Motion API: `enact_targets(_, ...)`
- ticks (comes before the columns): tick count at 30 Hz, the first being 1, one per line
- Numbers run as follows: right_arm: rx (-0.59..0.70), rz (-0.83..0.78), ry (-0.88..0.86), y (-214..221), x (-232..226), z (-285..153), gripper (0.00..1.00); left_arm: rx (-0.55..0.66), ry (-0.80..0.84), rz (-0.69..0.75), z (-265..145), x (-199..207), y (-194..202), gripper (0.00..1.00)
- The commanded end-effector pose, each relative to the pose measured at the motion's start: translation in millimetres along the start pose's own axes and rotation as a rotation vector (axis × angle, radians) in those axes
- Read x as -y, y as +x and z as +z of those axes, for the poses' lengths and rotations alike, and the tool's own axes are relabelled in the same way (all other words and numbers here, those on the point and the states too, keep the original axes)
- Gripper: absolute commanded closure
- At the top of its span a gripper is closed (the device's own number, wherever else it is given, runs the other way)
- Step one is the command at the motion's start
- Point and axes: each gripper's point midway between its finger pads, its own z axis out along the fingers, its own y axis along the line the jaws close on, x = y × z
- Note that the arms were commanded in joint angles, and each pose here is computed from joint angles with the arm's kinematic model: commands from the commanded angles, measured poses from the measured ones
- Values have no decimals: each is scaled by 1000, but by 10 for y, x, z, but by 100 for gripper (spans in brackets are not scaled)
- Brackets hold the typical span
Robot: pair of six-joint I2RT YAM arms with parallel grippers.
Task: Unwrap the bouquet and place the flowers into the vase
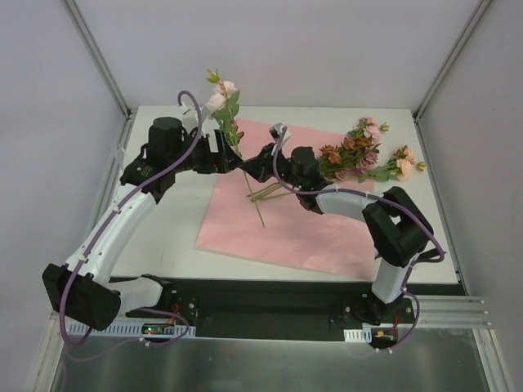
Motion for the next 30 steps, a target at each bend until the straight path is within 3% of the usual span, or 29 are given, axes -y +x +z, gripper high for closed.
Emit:
enact_targets(1,155,-71,-167,-528,-514,46,99,215,-115,-139,-383,-70,-381,16)
enact_targets(4,148,-85,-188,-496,-619,23,99,272,-171,-156,-503,-158,-405,16)
enact_targets(6,142,-96,-206,-473,-695,1,99,275,-175,-170,-520,-182,-400,10)
enact_targets(13,135,-168,-245,-462,-956,-143,99,226,-65,-215,-509,28,-415,9)
enact_targets(22,120,-233,-290,-386,-1247,-210,99,173,-46,-220,-432,38,-359,22)
enact_targets(30,96,-266,-297,-314,-1342,-215,99,243,-115,-182,-531,-48,-467,47)
